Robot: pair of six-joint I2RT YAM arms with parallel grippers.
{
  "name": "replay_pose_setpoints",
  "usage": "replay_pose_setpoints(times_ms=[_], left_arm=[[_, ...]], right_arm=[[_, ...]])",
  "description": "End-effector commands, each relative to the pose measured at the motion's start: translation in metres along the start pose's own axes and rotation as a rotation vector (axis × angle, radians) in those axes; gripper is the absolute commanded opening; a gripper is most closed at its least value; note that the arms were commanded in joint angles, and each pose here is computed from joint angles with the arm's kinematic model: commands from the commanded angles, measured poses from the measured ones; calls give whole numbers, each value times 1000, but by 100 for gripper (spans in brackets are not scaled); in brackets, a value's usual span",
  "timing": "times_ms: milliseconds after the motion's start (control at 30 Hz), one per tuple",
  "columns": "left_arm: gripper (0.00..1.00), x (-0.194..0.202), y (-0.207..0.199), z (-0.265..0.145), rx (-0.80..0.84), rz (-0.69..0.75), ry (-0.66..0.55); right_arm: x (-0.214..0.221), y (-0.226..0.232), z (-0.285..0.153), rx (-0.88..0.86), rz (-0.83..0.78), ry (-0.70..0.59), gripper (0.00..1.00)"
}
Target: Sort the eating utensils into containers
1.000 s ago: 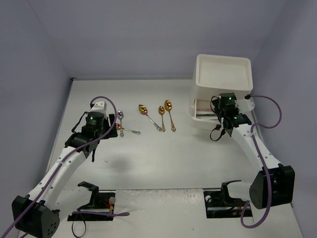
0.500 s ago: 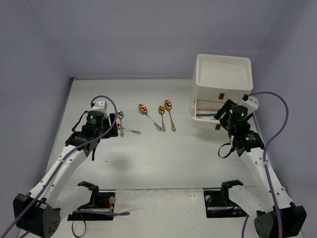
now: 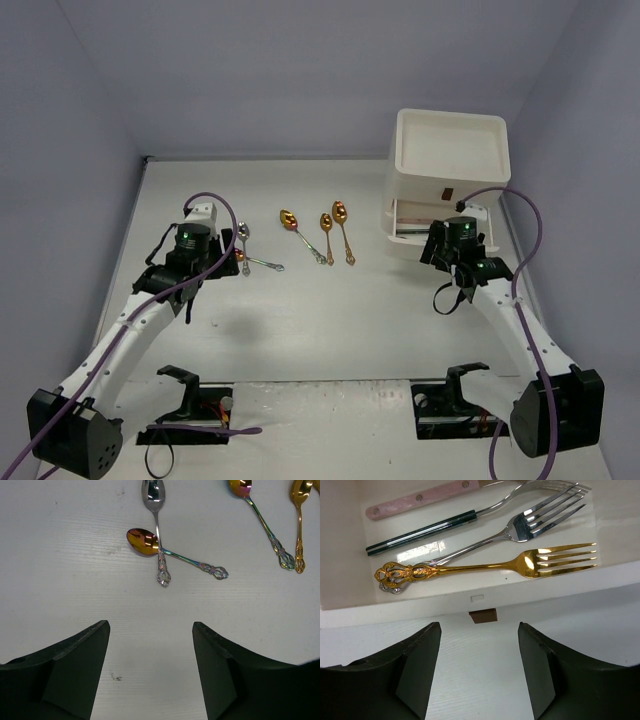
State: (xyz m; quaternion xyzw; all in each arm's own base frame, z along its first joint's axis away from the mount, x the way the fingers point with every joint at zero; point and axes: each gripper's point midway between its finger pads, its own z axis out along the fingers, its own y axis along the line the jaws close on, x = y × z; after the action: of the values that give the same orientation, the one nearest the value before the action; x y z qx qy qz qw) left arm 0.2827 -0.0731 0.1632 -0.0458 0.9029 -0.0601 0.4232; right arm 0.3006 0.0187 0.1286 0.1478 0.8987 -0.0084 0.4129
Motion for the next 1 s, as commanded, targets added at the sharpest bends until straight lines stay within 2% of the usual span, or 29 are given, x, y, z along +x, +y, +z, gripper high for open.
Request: replay_pose_setpoints(times_ms=[0,367,467,600,633,967], left_arm=[[64,-19,-5,1,18,-12,-62],[64,-18,-5,1,19,-11,-61],[64,-18,-5,2,21,-11,-59],[64,-17,-5,2,18,-11,-56],[64,-17,-5,2,18,-10,-56],[64,-17,-5,2,18,-10,-56]], right_arm=[[-18,1,9,2,-45,-42,54],[-23,-5,18,9,-101,-88,32],[-25,-8,18,14,-113,-105,22],[-32,-7,16,6,-129,-130,2],[-34,-6,16,2,-134,-135,0],[-79,11,4,-55,-153,-241,0]])
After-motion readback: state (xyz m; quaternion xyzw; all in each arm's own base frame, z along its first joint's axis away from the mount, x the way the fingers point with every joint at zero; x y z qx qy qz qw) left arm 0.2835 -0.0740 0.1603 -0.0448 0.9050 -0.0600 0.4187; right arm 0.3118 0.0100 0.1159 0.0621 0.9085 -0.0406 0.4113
